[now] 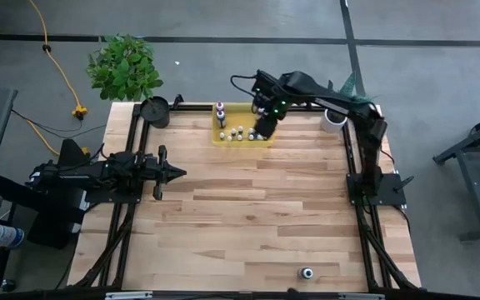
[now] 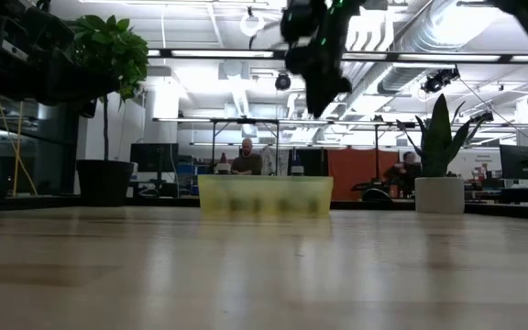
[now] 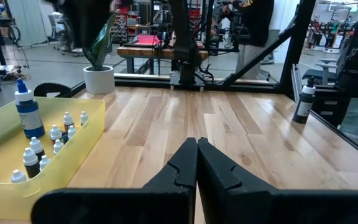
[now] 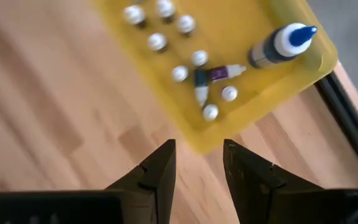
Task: Pick & Place food coloring
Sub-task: Put the big black food coloring bottle into the yellow container
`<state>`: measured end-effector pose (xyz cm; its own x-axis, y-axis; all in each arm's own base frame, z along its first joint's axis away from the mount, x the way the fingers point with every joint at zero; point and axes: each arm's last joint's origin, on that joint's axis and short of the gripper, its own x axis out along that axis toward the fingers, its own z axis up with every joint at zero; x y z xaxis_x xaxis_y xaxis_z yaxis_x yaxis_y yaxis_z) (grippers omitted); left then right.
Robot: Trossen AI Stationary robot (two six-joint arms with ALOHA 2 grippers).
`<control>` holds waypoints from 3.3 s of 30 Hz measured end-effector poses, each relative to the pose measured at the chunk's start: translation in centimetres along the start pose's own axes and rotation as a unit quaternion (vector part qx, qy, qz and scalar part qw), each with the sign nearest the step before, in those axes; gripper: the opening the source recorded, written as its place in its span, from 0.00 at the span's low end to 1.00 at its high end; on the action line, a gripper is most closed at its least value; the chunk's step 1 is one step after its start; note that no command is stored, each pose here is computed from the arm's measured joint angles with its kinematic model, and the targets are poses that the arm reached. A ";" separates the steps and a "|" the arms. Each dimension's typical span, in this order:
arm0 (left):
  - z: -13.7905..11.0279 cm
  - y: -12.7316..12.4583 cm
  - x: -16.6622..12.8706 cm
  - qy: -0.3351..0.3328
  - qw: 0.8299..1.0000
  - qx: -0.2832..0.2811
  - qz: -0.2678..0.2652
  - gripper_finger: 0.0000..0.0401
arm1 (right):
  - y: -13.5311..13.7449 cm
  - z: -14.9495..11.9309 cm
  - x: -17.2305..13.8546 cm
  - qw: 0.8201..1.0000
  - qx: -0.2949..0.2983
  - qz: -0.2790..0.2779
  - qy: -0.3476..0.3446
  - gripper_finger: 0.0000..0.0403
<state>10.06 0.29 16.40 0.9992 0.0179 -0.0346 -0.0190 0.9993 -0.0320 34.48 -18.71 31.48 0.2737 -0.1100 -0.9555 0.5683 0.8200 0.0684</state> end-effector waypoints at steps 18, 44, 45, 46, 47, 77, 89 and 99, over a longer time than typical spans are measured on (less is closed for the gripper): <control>0.0 0.0 0.0 0.000 1.000 0.000 0.000 0.00 | 10.4 -13.1 -12.2 0.941 -0.336 0.048 0.000 0.51; 0.0 0.0 0.0 0.000 1.000 0.000 0.000 0.00 | 18.7 -35.1 -1.1 0.874 -0.386 0.285 0.072 0.57; 0.0 0.0 0.0 0.000 1.000 0.000 0.000 0.00 | 19.3 -35.4 -0.8 0.869 -0.400 0.283 0.074 0.57; 0.0 0.0 0.0 0.000 1.000 0.000 0.000 0.00 | 20.1 -35.6 -0.6 0.861 -0.417 0.282 0.074 0.57; 0.0 0.0 0.0 0.000 1.000 0.000 0.000 0.00 | 20.8 -35.6 -0.4 0.854 -0.434 0.279 0.072 0.57; 0.0 0.0 0.0 0.000 1.000 0.000 0.000 0.00 | 30.9 -36.6 0.1 0.821 -0.543 0.166 0.052 0.58; 0.0 0.0 0.0 0.000 1.000 0.000 0.000 0.00 | 31.1 -37.2 -0.1 0.825 -0.538 0.169 0.048 0.50; 0.0 0.0 0.0 0.000 1.000 0.000 0.000 0.00 | 31.3 -37.4 0.3 0.825 -0.539 0.165 0.041 0.46</control>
<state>10.06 0.28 16.40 0.9992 0.0175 -0.0349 -0.0187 0.9993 -0.0322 23.34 27.96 22.63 0.1970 0.2214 -0.9551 -0.5597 0.8252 0.0759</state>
